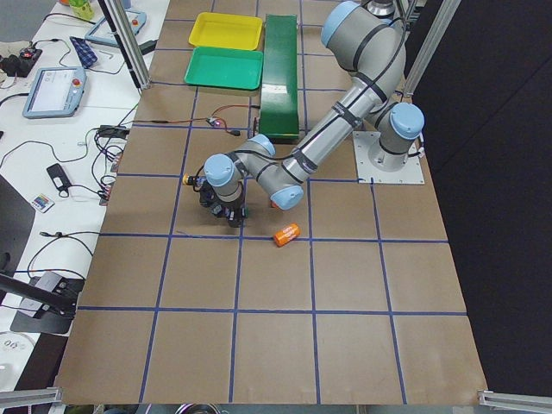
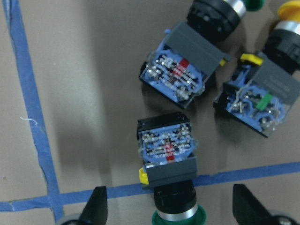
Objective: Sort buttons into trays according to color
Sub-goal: 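Carry the green button with the left gripper onto the conveyor and release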
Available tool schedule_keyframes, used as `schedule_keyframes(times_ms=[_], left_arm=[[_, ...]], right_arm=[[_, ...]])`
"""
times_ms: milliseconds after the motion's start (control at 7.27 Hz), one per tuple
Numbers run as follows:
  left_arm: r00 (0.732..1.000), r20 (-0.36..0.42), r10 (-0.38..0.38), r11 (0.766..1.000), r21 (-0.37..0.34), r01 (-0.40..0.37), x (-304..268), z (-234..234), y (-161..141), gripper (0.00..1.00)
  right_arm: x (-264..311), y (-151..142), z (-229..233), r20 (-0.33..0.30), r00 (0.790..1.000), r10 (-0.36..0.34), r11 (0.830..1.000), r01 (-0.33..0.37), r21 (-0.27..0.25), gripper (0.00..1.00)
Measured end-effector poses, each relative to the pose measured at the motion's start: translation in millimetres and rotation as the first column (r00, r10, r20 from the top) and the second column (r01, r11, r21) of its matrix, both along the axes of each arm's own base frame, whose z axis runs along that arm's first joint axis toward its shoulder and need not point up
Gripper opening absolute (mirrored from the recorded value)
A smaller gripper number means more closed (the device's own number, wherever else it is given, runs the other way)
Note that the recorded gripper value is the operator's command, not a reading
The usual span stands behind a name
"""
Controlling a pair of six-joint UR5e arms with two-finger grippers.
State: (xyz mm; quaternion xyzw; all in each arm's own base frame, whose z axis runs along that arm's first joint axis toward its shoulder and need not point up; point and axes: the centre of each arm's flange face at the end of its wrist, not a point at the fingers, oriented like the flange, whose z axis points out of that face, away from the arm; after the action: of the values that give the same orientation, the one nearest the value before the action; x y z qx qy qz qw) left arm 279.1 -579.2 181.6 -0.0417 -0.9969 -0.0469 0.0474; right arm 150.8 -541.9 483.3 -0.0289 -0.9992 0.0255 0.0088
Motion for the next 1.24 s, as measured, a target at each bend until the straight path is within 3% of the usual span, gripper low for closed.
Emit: schedule_keyframes(times_ms=[138,413,688,963,1238], left_arm=[[1.0,-0.003,0.0,1.0,0.003,0.0,0,-3,0,0.0],[1.0,0.002,0.001,1.0,-0.004,-0.001,1,1,-1,0.0],[0.999,0.026,0.018,1.0,-0.021,-0.017,-18,39,-4,0.0],[0.997,0.029,0.066,0.998,0.0,-0.066,-111,108,-4,0.0],[0.995,0.043,0.086,0.996,0.024,-0.087,-248,142,19,0.0]], right_arm=[[0,0,0,0.0,1.0,0.0,1.0,0.0,0.0,1.0],[0,0,1,-0.001,1.0,0.0,1.0,0.0,-0.001,1.0],[0,0,1,-0.001,1.0,-0.001,1.0,0.001,-0.001,1.0],[0,0,0,-0.001,1.0,0.0,1.0,0.0,-0.001,1.0],[0,0,0,-0.001,1.0,0.0,1.0,0.0,-0.002,1.0]])
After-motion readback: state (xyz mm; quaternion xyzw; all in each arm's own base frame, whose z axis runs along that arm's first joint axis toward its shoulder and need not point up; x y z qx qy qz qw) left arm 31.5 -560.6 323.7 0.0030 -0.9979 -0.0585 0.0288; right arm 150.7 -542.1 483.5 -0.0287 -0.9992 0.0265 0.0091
